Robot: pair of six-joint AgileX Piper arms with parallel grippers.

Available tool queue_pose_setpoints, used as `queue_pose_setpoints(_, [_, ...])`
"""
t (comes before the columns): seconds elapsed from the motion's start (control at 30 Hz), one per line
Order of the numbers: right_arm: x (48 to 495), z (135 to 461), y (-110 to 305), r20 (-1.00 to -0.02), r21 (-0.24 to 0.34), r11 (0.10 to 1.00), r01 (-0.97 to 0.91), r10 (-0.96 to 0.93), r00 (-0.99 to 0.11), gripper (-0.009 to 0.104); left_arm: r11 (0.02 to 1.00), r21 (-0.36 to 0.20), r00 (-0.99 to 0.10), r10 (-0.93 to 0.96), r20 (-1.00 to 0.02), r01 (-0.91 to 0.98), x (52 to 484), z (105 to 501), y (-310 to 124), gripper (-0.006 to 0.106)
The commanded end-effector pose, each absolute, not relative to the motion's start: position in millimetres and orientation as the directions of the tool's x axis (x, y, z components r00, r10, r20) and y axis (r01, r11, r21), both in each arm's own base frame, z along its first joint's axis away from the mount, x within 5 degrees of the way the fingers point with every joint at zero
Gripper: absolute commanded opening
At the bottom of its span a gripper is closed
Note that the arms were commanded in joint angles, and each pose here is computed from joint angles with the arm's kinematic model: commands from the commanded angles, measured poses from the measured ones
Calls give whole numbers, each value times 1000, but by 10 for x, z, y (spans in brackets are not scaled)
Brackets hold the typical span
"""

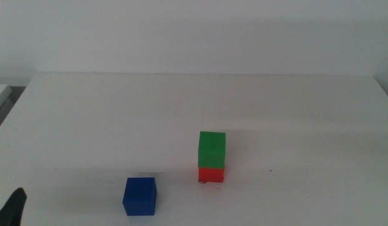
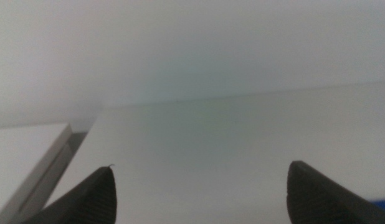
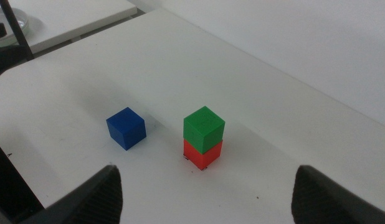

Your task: Stack red cubes first, then green, then blue cubes in a specific spot.

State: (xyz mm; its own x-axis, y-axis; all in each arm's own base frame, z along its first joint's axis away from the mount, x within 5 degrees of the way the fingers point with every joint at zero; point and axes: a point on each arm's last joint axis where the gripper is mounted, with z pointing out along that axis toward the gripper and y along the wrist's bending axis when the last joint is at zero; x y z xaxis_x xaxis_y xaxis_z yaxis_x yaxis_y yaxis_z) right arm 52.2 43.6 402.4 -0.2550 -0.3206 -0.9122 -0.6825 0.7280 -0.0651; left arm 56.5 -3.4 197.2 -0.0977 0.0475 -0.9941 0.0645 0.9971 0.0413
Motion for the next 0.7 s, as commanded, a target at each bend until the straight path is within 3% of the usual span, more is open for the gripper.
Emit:
queue_pose_setpoints(0.0, [523,4027,428,-915,-80,728,-681,-324,-238,92,998,22,-137,30,-990,65,596,2103,-38,94])
queue_pose_setpoints(0.1, [523,4027,428,-915,-80,728,-681,-324,-238,92,995,-61,-290,-34,-956,82,742,2616,-80,94])
queue_pose_setpoints(0.17, [523,4027,428,-915,-80,728,-681,-324,-238,92,988,-58,-451,14,-892,146,858,2997,-145,94])
queue_pose_setpoints(0.2, [523,4027,428,-915,-80,728,-681,-324,-238,92,983,-54,-528,46,-848,173,926,3112,-170,94])
queue_pose_setpoints(0.27, [523,4027,428,-915,-80,728,-681,-324,-238,92,980,-132,-690,8,-724,149,1064,3351,-207,94])
queue_pose_setpoints(0.37, [523,4027,428,-915,-80,728,-681,-324,-238,92,975,-188,-850,-1,-527,116,1324,3536,-255,94])
queue_pose_setpoints(0.5, [523,4027,428,-915,-80,728,-681,-324,-238,92,967,-190,-912,81,-402,170,1808,3468,-427,94])
queue_pose_setpoints(0.57, [523,4027,428,-915,-80,728,-681,-324,-238,92,975,-195,-946,43,-322,110,2002,3371,-594,94])
queue_pose_setpoints(0.6, [523,4027,428,-915,-80,728,-681,-324,-238,92,978,-184,-954,37,-298,96,2058,3334,-673,94])
queue_pose_setpoints(0.67, [523,4027,428,-915,-80,728,-681,-324,-238,92,987,-110,-963,86,-255,118,2131,3207,-858,94])
